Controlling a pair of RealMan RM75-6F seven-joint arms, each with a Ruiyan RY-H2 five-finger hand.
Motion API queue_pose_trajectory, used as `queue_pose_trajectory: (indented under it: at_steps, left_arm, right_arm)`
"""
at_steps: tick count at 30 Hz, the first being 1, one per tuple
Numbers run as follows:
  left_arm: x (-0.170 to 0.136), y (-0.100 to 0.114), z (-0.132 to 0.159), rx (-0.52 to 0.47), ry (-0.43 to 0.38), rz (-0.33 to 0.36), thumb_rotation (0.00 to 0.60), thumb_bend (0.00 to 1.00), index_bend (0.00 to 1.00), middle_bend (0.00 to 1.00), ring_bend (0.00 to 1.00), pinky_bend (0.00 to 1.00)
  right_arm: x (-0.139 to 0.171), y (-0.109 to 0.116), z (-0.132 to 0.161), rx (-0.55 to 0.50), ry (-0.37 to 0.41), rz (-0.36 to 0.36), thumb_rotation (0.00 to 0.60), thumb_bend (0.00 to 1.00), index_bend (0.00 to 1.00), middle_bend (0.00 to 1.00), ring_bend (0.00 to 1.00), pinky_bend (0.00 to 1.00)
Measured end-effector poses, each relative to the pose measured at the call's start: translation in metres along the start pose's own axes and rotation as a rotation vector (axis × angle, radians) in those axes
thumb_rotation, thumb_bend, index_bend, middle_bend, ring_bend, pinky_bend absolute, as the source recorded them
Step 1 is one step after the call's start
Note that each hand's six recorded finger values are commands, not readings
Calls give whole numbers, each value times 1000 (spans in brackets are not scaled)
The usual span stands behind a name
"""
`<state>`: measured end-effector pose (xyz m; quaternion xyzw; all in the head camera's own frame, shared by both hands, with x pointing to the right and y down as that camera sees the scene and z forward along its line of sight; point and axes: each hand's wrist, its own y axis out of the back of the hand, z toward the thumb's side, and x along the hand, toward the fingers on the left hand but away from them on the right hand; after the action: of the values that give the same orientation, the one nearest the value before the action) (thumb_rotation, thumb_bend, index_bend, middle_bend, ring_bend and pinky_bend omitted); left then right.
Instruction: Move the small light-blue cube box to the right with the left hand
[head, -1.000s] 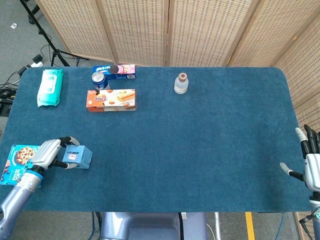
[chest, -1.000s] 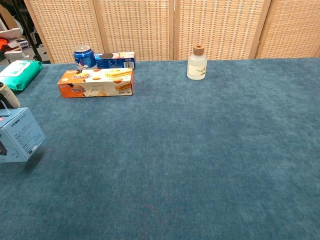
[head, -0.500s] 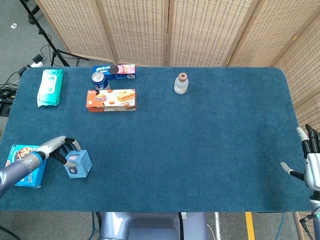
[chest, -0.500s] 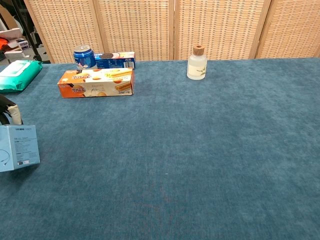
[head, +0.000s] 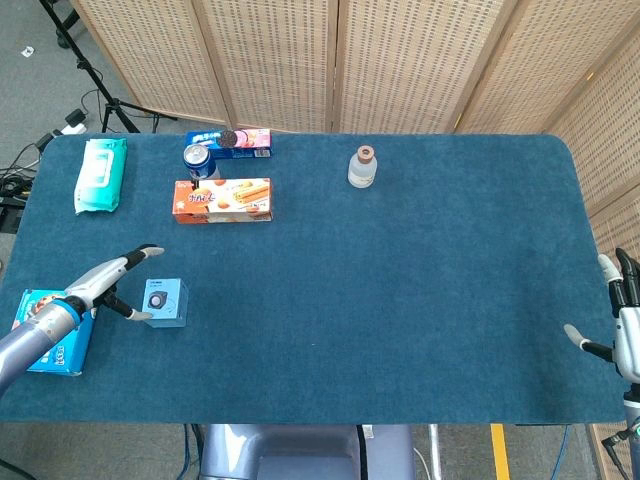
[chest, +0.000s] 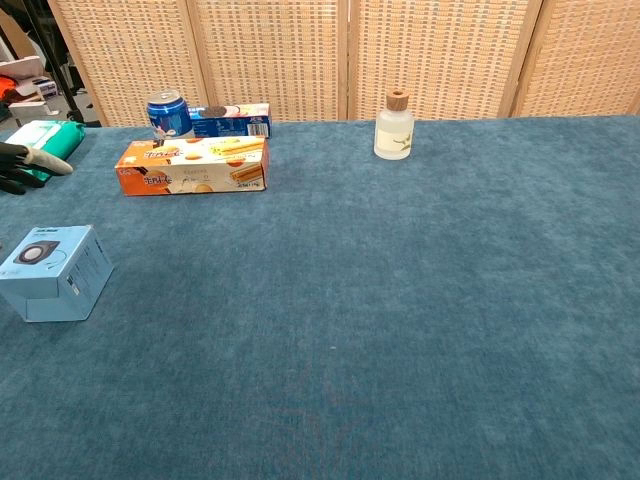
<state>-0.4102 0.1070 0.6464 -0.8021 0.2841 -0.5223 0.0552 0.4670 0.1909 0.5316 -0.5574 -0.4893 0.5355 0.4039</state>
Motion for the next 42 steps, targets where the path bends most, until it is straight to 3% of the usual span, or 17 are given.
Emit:
queue_pose_trajectory:
  at_steps: [12, 23, 26, 31, 34, 37, 42]
  left_arm:
    - [-20, -14, -15, 164, 35, 20, 600, 65, 0, 0, 0, 0]
    - [7, -45, -20, 174, 81, 130, 600, 65, 9, 0, 0, 10]
    - [14, -50, -16, 181, 72, 148, 600, 70, 107, 40, 13, 69]
    - [22, -49, -7, 192, 53, 208, 600, 116, 385, 273, 211, 218]
    - [24, -47, -5, 215, 52, 245, 600, 133, 511, 353, 275, 262]
    - [25, -47, -4, 238, 63, 263, 600, 140, 561, 388, 310, 285]
    - [21, -45, -4, 217, 79, 269, 600, 142, 562, 389, 313, 286]
  right_arm:
    - [2, 2, 1, -9, 7, -5, 600, 0, 0, 0, 0, 0]
    - [0, 2, 0, -13, 4, -2, 600, 0, 0, 0, 0, 0]
    - [0, 2, 0, -12, 5, 0, 600, 0, 0, 0, 0, 0]
    - [0, 1, -1, -14, 2, 3, 600, 0, 0, 0, 0, 0]
    - [-1, 1, -1, -14, 1, 4, 600, 0, 0, 0, 0, 0]
    - [-1, 0, -1, -14, 2, 5, 600, 0, 0, 0, 0, 0]
    - [-1, 1, -2, -15, 1, 5, 600, 0, 0, 0, 0, 0]
